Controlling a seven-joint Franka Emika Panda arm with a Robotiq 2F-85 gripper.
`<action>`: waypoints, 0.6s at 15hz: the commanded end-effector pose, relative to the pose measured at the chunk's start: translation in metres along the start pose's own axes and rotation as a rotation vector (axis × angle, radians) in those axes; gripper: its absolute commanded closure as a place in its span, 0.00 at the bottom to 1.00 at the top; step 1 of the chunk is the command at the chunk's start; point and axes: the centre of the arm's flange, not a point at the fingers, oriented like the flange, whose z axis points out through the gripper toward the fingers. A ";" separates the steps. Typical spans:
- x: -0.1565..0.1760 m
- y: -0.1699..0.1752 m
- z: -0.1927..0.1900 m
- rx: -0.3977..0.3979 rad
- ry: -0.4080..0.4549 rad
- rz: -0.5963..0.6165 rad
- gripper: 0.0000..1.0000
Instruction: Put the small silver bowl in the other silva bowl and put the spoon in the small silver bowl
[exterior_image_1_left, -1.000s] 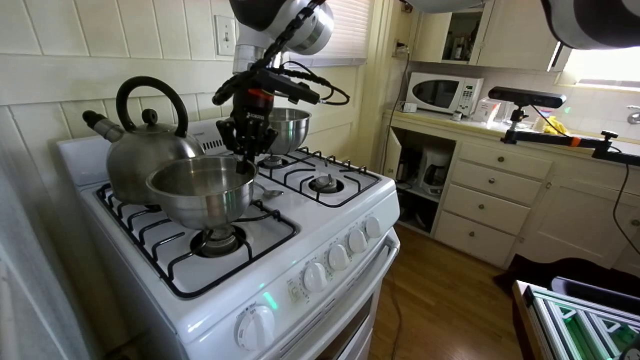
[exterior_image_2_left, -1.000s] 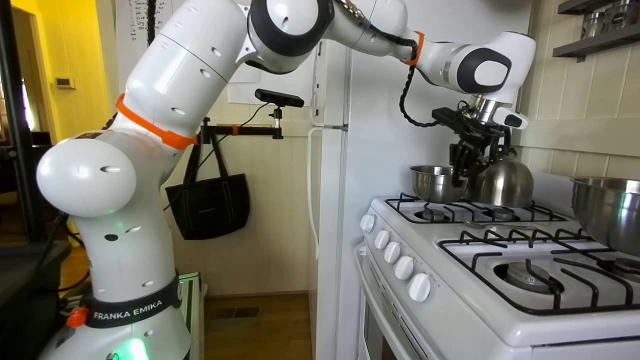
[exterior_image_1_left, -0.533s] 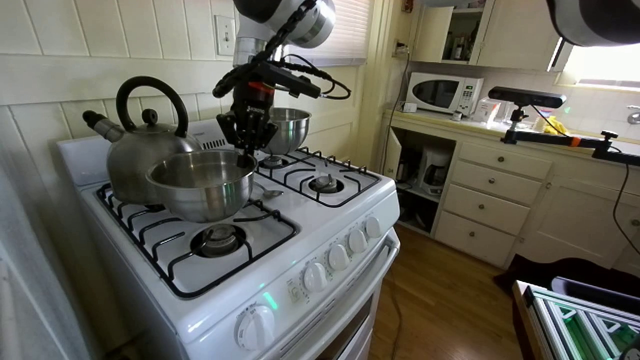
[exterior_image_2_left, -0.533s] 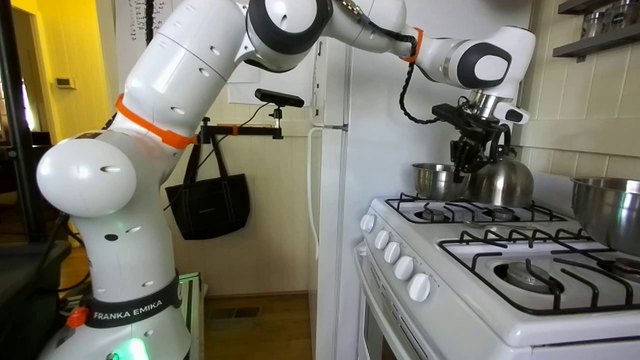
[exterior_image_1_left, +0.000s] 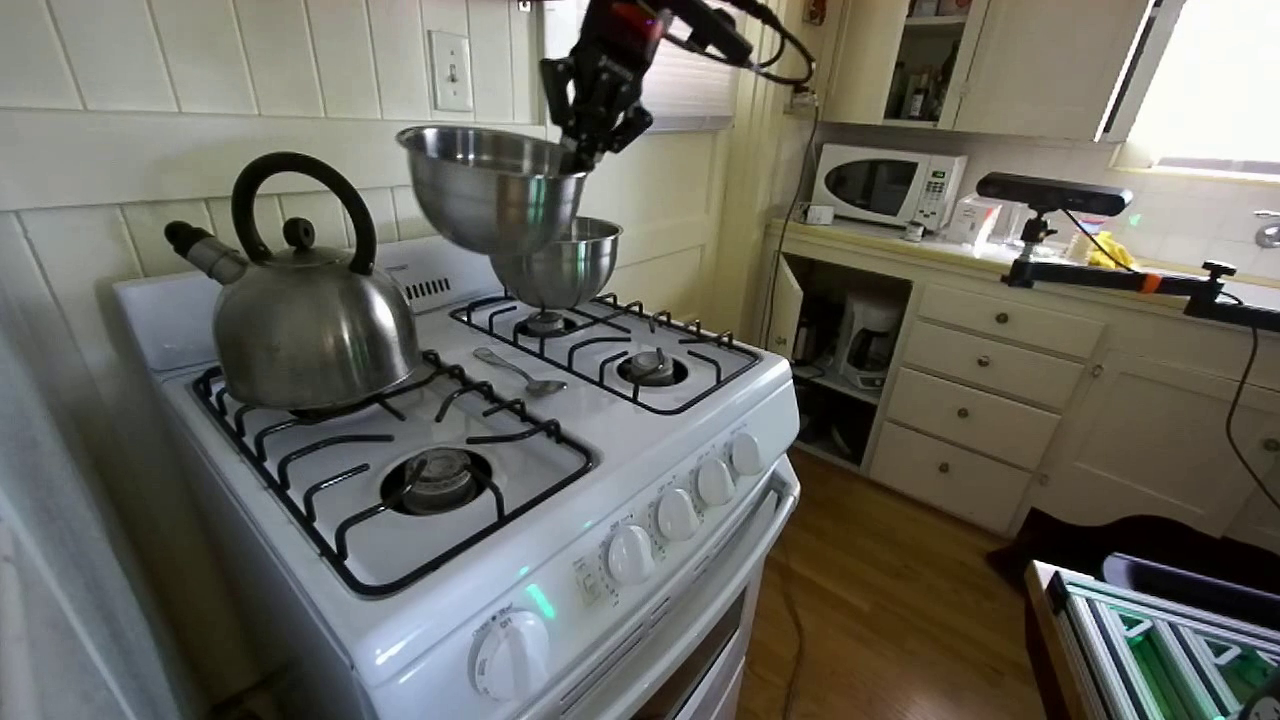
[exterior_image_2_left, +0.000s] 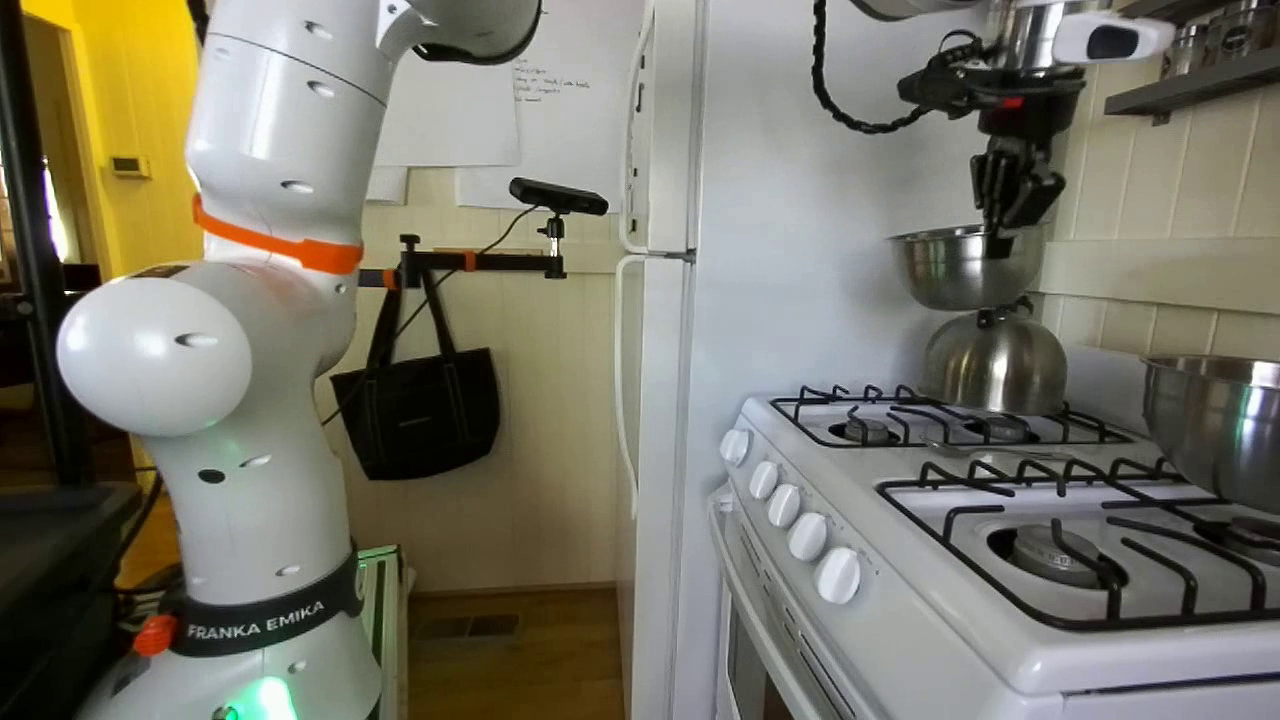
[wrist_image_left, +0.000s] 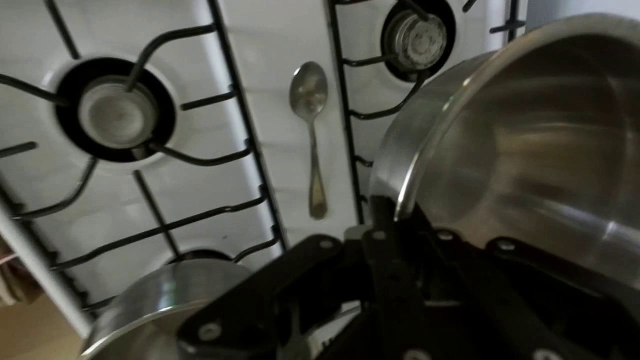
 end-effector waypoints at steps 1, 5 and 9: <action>-0.018 0.089 -0.044 0.033 0.060 0.188 0.98; -0.001 0.183 -0.064 0.079 0.077 0.387 0.98; 0.000 0.196 -0.066 0.047 0.082 0.373 0.98</action>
